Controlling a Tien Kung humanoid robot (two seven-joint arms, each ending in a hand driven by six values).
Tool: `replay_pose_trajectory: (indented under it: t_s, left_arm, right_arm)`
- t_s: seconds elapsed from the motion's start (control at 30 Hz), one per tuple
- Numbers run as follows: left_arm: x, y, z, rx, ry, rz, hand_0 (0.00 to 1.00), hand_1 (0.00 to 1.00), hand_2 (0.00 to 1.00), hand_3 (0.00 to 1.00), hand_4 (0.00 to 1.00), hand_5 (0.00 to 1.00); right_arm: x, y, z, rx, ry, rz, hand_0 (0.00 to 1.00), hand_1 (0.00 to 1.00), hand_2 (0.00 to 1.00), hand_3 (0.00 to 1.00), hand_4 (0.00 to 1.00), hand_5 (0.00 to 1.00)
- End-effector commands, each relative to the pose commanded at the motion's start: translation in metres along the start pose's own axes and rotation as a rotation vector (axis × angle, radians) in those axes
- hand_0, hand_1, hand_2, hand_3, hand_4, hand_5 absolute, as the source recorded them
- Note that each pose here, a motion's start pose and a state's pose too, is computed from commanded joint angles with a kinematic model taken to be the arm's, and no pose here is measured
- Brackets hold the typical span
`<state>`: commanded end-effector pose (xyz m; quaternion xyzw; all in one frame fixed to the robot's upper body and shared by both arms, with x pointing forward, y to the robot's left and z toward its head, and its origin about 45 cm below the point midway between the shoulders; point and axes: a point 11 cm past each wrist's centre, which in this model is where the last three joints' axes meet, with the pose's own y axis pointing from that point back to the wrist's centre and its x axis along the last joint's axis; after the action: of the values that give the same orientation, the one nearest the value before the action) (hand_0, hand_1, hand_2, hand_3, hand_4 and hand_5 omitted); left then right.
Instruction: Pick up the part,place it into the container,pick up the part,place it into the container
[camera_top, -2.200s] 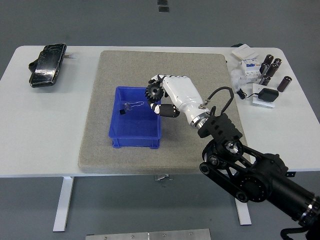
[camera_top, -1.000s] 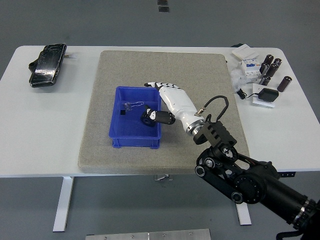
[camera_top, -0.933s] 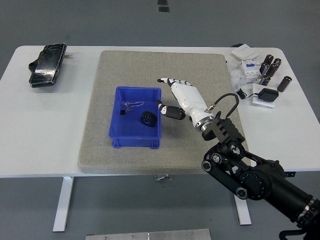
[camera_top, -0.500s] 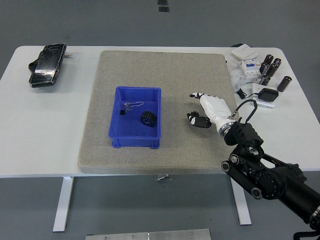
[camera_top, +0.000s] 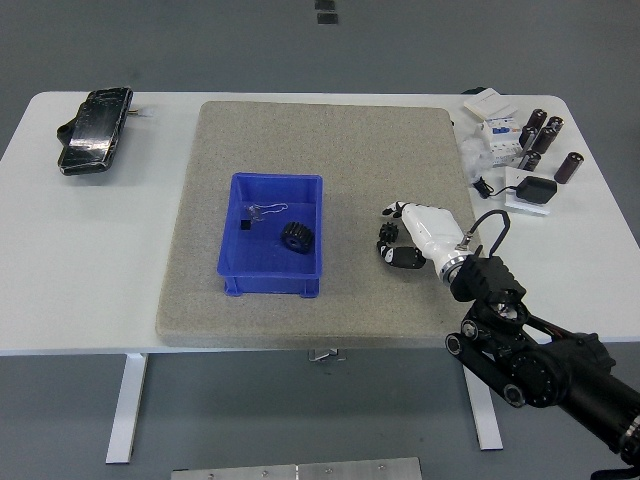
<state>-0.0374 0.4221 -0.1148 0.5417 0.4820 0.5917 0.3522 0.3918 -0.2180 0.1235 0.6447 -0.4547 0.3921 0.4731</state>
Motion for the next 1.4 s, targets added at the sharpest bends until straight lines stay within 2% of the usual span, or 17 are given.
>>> replay_pose_trajectory:
  t_s: [0.07,0.1,0.27,0.3,0.47,0.5,0.63,0.77,0.87,0.97,1.07,1.1,1.27,1.3,1.4]
  left_arm:
    - [0.0,0.0,0.001,-0.003,0.001,0.0,0.633,0.609,0.58,0.596,0.696,0.136]
    - [0.0,0.0,0.001,-0.004,0.002,0.0,0.632,0.609,0.58,0.597,0.702,0.148]
    - [0.0,0.0,0.001,-0.009,0.002,0.002,0.632,0.609,0.58,0.597,0.702,0.148]
    - [0.001,0.0,0.002,-0.012,0.003,0.004,0.631,0.608,0.58,0.594,0.705,0.16]
    - [0.001,0.0,0.003,-0.018,0.004,0.007,0.631,0.608,0.58,0.594,0.705,0.16]
    - [0.001,0.0,0.003,-0.018,0.004,0.006,0.631,0.606,0.579,0.593,0.704,0.165]
    - [0.0,0.0,0.001,-0.013,0.004,0.004,0.631,0.606,0.579,0.593,0.704,0.165]
    - [0.001,0.0,0.001,-0.011,0.003,0.005,0.631,0.607,0.581,0.593,0.719,0.188]
    - [0.001,0.0,0.002,-0.013,0.002,0.005,0.631,0.607,0.581,0.593,0.719,0.188]
    - [0.0,0.0,0.003,-0.013,0.0,0.003,0.631,0.607,0.581,0.595,0.731,0.205]
    - [0.0,0.0,0.003,-0.01,-0.002,0.001,0.631,0.607,0.581,0.595,0.731,0.205]
    - [0.0,0.0,0.002,-0.008,-0.002,0.001,0.631,0.606,0.581,0.594,0.739,0.218]
    - [0.0,0.0,0.001,-0.001,-0.001,0.002,0.631,0.606,0.581,0.594,0.739,0.218]
    - [0.0,0.0,0.0,0.0,-0.001,0.002,0.631,0.606,0.58,0.593,0.724,0.209]
    - [0.0,0.0,0.001,0.001,0.001,0.002,0.631,0.606,0.58,0.593,0.724,0.209]
  right_arm:
    - [-0.001,0.0,0.001,-0.001,0.009,-0.001,0.652,0.563,0.633,0.686,0.389,0.225]
    - [-0.001,0.0,0.001,-0.001,0.011,0.0,0.596,0.479,0.54,0.577,0.239,0.073]
    - [0.001,0.0,0.0,0.006,0.016,0.012,0.596,0.479,0.54,0.577,0.239,0.073]
    - [0.001,0.0,0.0,0.008,0.015,0.015,0.559,0.409,0.429,0.437,0.262,0.002]
    - [0.002,0.0,-0.001,0.017,0.016,0.026,0.559,0.409,0.429,0.437,0.262,0.002]
    - [0.002,0.0,-0.001,0.019,0.017,0.03,0.553,0.401,0.402,0.413,0.202,0.002]
    - [0.018,-0.002,-0.012,0.052,0.009,0.079,0.553,0.401,0.402,0.413,0.202,0.002]
    - [0.042,-0.003,-0.048,0.147,-0.021,0.149,0.549,0.399,0.391,0.399,0.172,0.002]
    - [0.05,0.002,-0.089,0.245,-0.032,0.185,0.549,0.399,0.391,0.399,0.172,0.002]
    - [0.046,0.012,-0.129,0.337,-0.01,0.201,0.57,0.407,0.385,0.393,0.177,0.002]
    - [0.032,0.019,-0.152,0.381,0.034,0.165,0.57,0.407,0.385,0.393,0.177,0.002]
    - [0.026,0.02,-0.157,0.389,0.053,0.144,0.795,0.75,0.751,0.654,0.12,0.085]
    - [0.014,0.021,-0.164,0.396,0.096,0.094,0.795,0.75,0.751,0.654,0.12,0.085]
    - [0.013,0.021,-0.164,0.396,0.099,0.091,0.996,0.949,0.936,0.894,0.476,0.154]
    - [0.011,0.021,-0.165,0.397,0.101,0.082,0.996,0.949,0.936,0.894,0.476,0.154]
